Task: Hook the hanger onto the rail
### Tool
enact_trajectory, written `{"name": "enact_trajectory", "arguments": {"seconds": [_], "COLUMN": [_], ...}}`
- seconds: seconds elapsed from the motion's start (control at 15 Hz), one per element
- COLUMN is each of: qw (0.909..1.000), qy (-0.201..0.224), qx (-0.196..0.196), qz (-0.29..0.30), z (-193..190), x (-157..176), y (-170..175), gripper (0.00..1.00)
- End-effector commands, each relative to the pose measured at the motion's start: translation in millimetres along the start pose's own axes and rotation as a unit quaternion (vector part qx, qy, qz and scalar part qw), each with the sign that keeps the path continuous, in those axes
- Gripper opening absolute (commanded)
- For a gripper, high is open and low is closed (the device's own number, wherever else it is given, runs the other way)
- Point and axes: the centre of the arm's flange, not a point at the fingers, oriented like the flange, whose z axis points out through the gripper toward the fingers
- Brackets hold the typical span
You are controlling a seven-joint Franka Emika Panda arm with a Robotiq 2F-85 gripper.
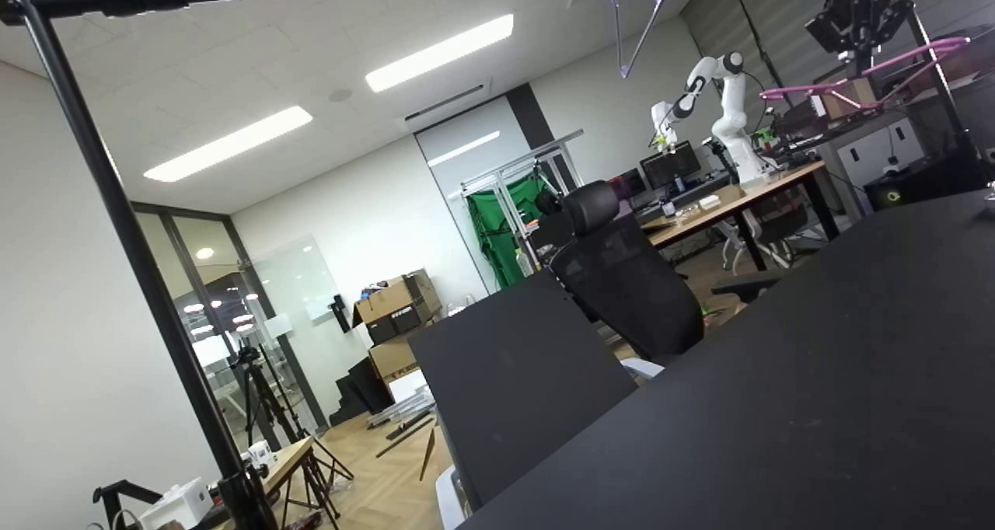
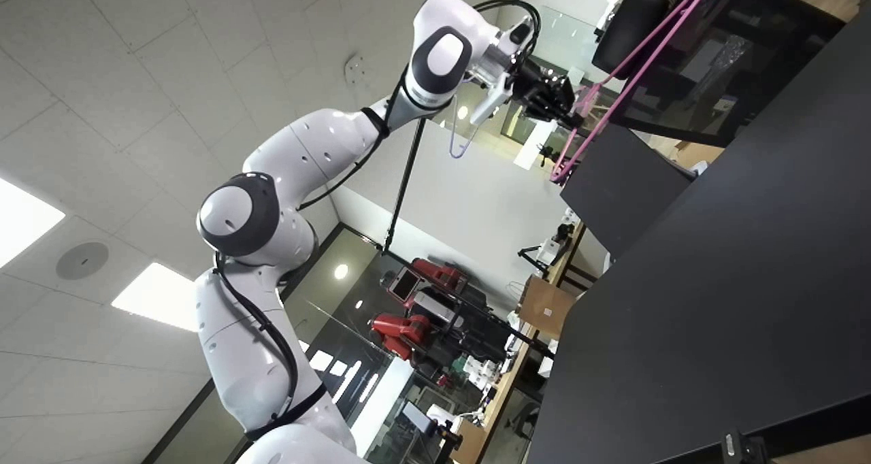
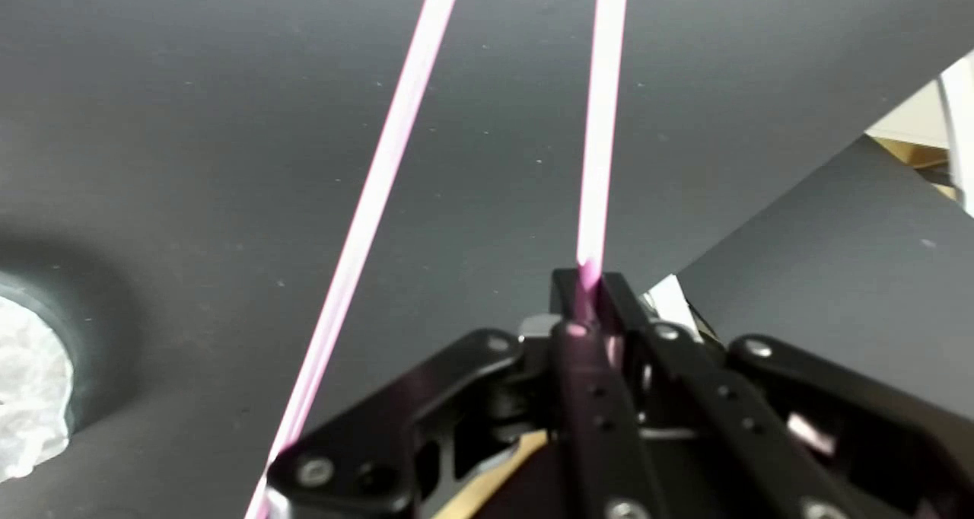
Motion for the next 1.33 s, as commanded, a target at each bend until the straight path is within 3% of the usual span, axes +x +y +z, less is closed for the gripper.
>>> {"name": "enact_trajectory", "arguments": {"seconds": [0.0, 0.13, 0.47, 0.8, 1.0, 1.13, 1.2, 1.27], "qw": [0.9947, 0.9871, 0.9754, 0.9692, 0.9613, 0.9621, 0.9623, 0.9612], "qy": [0.023, 0.026, 0.049, 0.053, 0.053, 0.037, 0.048, 0.045], "qx": [0.100, 0.156, 0.199, 0.164, 0.177, 0.175, 0.177, 0.178], "qz": [-0.004, -0.025, -0.081, -0.176, -0.204, -0.206, -0.201, -0.206], "z": [-31.7, -45.0, -74.7, -110.4, -139.5, -151.0, -128.6, -132.3], "x": [-17.9, -14.4, -0.2, 23.2, 43.9, 55.4, 15.4, 18.1], "y": [0.6, -0.3, -0.3, -12.8, -20.3, -25.2, -23.2, -23.5], "gripper": [0.02, 0.02, 0.02, 0.02, 0.02, 0.02, 0.08, 0.08]}}
